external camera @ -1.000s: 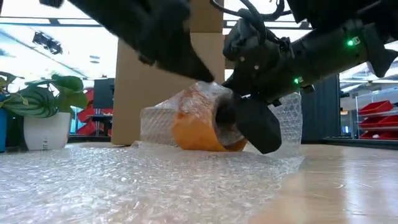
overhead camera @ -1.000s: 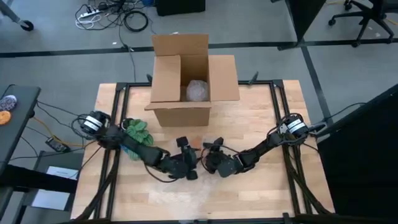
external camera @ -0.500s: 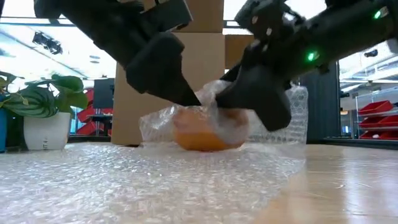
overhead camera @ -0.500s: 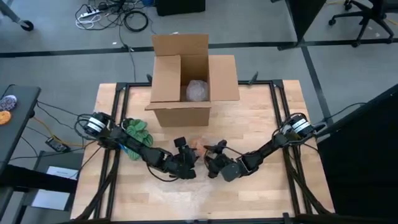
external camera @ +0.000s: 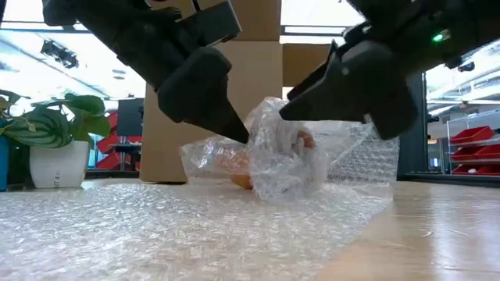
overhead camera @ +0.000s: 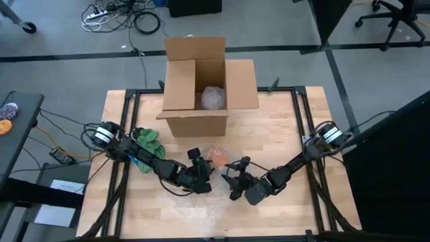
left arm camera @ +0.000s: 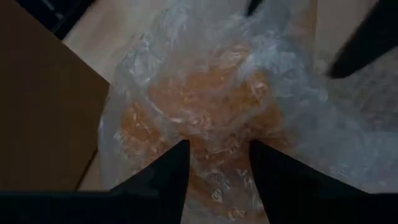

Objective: Wrap mug
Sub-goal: Wrap the orange mug with the bubble wrap

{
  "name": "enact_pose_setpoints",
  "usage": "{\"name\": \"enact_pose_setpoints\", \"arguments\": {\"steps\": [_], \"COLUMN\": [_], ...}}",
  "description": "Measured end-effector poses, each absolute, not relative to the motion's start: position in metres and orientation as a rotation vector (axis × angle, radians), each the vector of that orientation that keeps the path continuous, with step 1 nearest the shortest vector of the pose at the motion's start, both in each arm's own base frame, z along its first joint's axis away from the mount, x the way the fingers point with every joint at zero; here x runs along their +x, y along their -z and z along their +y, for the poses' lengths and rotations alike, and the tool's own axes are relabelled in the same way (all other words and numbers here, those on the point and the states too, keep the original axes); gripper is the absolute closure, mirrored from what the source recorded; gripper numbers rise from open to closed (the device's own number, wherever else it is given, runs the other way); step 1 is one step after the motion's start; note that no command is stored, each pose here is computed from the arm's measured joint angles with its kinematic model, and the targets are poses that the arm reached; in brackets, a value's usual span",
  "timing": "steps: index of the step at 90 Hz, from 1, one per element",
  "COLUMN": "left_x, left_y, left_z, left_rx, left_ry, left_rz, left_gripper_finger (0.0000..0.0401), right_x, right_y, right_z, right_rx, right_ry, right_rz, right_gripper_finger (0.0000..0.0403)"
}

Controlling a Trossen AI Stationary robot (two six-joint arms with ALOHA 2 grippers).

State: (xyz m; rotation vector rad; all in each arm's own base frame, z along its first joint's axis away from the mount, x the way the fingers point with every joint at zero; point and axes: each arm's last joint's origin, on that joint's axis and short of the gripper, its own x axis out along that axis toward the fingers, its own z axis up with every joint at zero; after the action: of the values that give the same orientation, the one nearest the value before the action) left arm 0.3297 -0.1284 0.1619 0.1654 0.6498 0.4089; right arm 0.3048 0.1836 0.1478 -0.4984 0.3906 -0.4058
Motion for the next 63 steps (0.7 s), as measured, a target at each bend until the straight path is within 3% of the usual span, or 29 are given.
{"name": "enact_pose_setpoints", "arguments": {"steps": [20,34,54,63], "left_x": [0.330,0.330,0.330,0.330], "left_y": [-0.162,-0.162,-0.162,-0.162], "left_z": [-0.128,-0.128,-0.128,-0.128], "left_rx": [0.166,0.160,0.158,0.156], "left_ry": [-0.409,-0.411,-0.412,-0.412], "left_rz": [0.651,0.649,0.649,0.648], "left_gripper_finger": [0.0249,0.0249,0.0249,0.0249], "right_x": [0.277,0.247,0.223,0.234], "right_y": [-0.191,-0.213,-0.202,-0.188], "right_z": [0.201,0.188,0.155,0.152], "right_rx": [-0.440,-0.354,-0.205,-0.164], "right_ry": [0.420,0.407,0.464,0.463], "right_rz": [0.306,0.381,0.648,0.699], "right_gripper_finger": [0.0223,0.0270,0.0384,0.0394]}}
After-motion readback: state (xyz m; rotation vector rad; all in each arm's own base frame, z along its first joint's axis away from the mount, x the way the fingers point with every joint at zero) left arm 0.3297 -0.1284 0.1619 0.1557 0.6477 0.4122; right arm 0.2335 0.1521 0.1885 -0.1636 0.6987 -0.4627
